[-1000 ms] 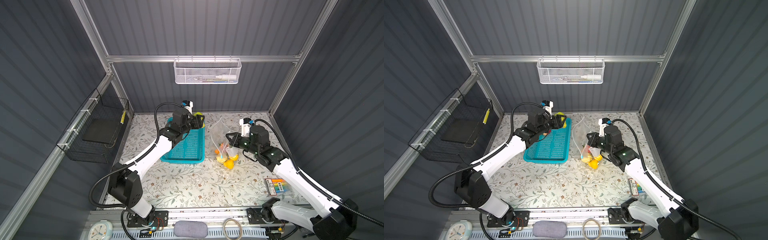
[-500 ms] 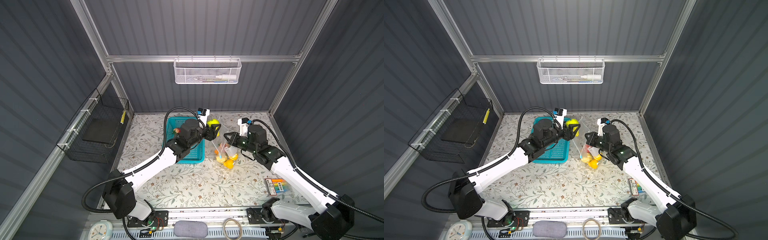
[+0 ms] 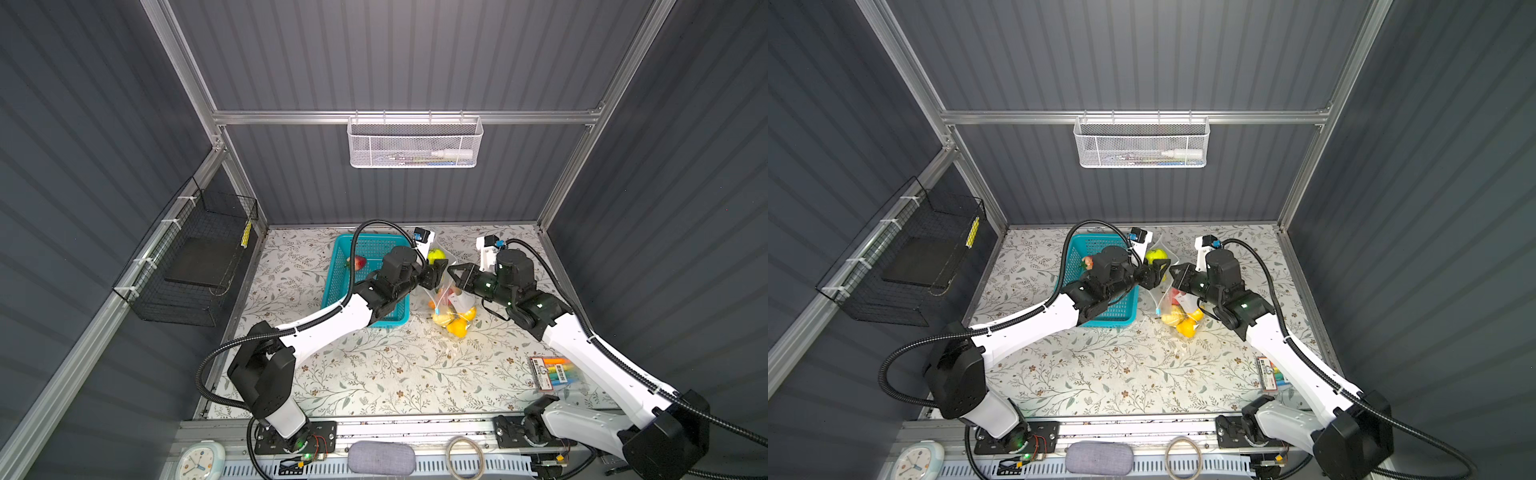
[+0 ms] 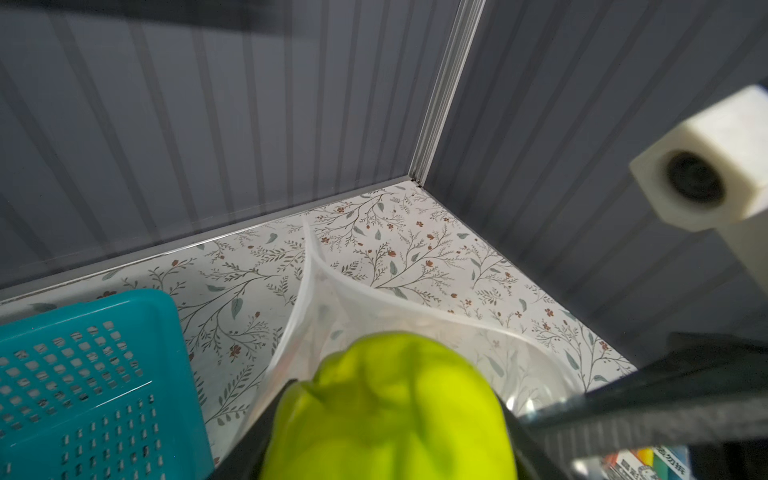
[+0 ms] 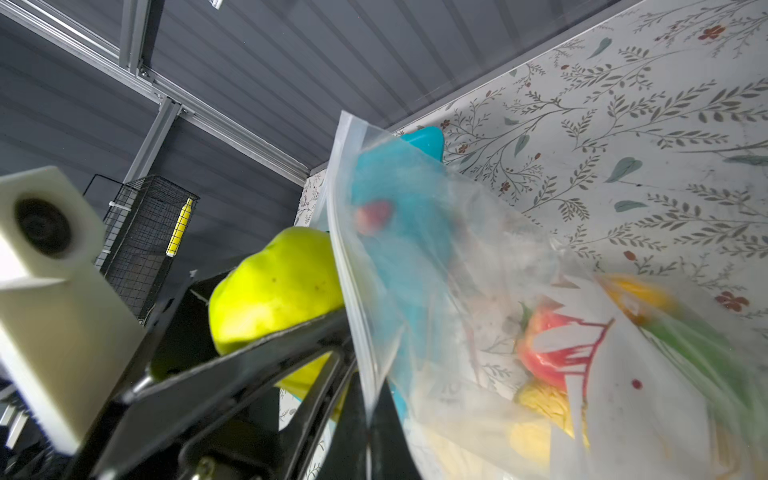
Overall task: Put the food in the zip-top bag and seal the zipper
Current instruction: 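Carry the green chayote with the left gripper to the bag mouth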
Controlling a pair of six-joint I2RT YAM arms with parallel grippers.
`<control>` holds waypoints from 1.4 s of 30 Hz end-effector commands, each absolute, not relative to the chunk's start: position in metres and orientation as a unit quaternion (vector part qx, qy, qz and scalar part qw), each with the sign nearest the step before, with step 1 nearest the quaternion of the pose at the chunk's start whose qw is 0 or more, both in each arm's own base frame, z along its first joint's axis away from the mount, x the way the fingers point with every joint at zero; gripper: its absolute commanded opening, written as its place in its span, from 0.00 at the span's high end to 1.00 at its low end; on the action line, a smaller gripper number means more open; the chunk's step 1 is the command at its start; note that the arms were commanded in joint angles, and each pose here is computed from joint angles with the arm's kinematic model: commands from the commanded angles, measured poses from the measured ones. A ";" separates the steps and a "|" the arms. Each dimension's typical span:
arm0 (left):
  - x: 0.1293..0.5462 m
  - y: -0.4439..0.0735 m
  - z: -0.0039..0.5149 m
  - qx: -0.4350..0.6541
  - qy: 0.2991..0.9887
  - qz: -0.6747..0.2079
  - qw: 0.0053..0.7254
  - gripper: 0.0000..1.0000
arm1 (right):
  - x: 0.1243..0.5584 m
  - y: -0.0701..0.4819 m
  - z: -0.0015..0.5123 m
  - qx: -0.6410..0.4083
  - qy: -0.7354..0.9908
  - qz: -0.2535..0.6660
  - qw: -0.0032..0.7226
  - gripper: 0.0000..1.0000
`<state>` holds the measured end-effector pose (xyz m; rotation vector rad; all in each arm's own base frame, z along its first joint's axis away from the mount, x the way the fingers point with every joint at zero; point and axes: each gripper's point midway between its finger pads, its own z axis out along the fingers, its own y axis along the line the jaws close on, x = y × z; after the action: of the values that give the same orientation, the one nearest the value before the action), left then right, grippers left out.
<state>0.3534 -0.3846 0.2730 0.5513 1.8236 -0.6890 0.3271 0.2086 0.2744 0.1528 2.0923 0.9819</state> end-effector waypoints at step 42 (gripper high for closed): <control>0.349 -0.340 0.351 0.178 0.764 -0.249 0.568 0.04 | 0.324 0.209 0.276 0.053 0.822 0.397 0.405 1.00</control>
<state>0.3453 -0.3525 0.3267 0.4624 1.8428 -0.6209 0.3265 0.2127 0.2705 0.1371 2.0992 1.0032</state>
